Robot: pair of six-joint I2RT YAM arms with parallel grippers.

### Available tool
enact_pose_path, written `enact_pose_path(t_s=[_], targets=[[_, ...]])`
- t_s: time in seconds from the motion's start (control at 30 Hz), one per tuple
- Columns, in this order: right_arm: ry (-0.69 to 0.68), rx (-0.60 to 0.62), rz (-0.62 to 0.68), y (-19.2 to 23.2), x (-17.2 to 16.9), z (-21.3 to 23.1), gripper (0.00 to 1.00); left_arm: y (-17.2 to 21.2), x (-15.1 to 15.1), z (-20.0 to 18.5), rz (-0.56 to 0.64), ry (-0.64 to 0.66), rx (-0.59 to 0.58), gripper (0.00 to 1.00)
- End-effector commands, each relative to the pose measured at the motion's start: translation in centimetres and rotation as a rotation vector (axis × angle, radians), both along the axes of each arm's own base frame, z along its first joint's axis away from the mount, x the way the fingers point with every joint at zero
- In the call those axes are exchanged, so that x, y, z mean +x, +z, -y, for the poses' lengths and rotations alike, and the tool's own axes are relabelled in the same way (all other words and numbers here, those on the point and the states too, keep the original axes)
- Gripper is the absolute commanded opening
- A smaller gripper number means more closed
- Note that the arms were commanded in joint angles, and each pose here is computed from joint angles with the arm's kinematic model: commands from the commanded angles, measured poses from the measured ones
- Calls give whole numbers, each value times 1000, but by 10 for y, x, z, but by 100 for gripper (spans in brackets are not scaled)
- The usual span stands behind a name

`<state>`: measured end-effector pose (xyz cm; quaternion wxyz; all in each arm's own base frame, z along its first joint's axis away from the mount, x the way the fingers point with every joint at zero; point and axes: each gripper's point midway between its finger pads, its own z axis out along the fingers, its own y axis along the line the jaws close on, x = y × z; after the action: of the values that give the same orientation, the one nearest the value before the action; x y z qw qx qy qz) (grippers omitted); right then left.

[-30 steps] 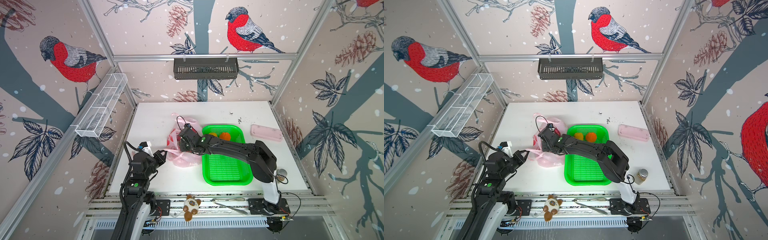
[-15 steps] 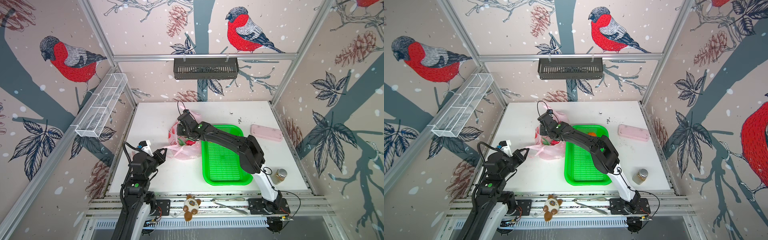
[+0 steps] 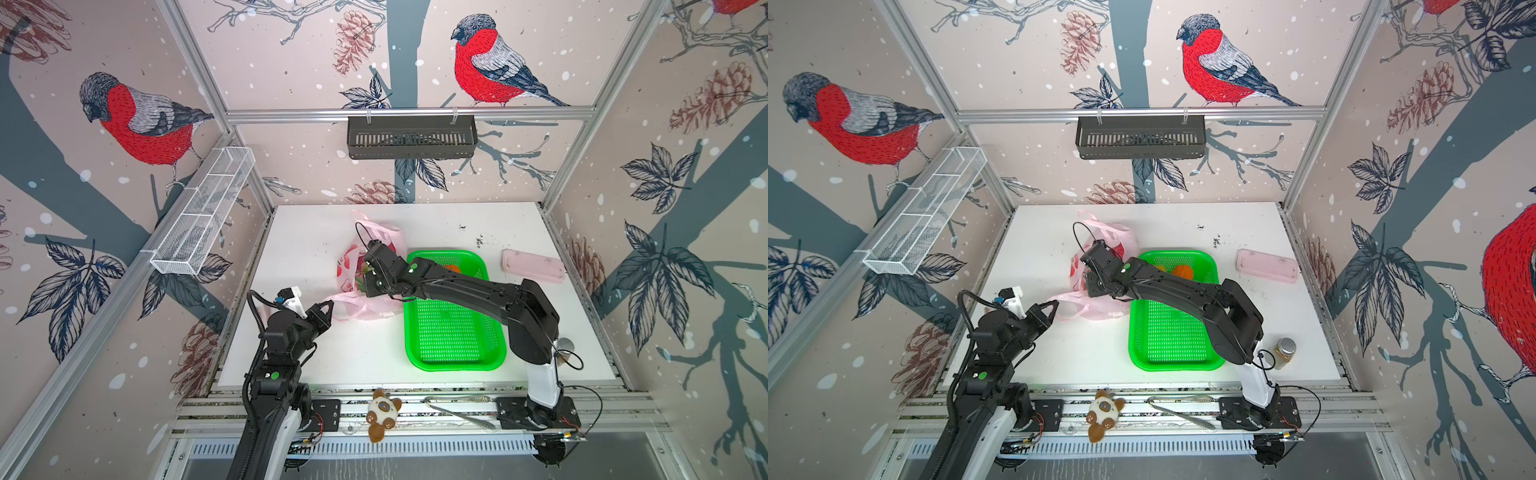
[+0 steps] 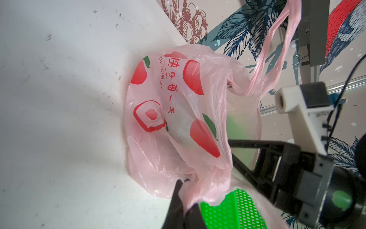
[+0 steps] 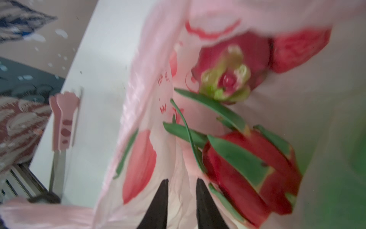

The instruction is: Untie the knot of the plastic bag and take out the fruit

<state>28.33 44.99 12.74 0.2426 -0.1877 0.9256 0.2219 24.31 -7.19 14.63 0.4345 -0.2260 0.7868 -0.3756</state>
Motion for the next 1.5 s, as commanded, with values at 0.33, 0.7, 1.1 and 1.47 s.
enact_pose_path(t_s=[0.33,0.7,1.1,1.47], targets=[[10,-117,-85,-55,-35,19,24,-4,2,-1,33,5,-4,0],[150,-242,144,21,-10,7,40,-35,-1,-7,-6,39,9,0],[257,-391,251,15,25,-13,55,-31,-2,-3,9,15,8,0],[332,-528,259,6,26,14,81,-29,-5,2,6,-20,15,0]])
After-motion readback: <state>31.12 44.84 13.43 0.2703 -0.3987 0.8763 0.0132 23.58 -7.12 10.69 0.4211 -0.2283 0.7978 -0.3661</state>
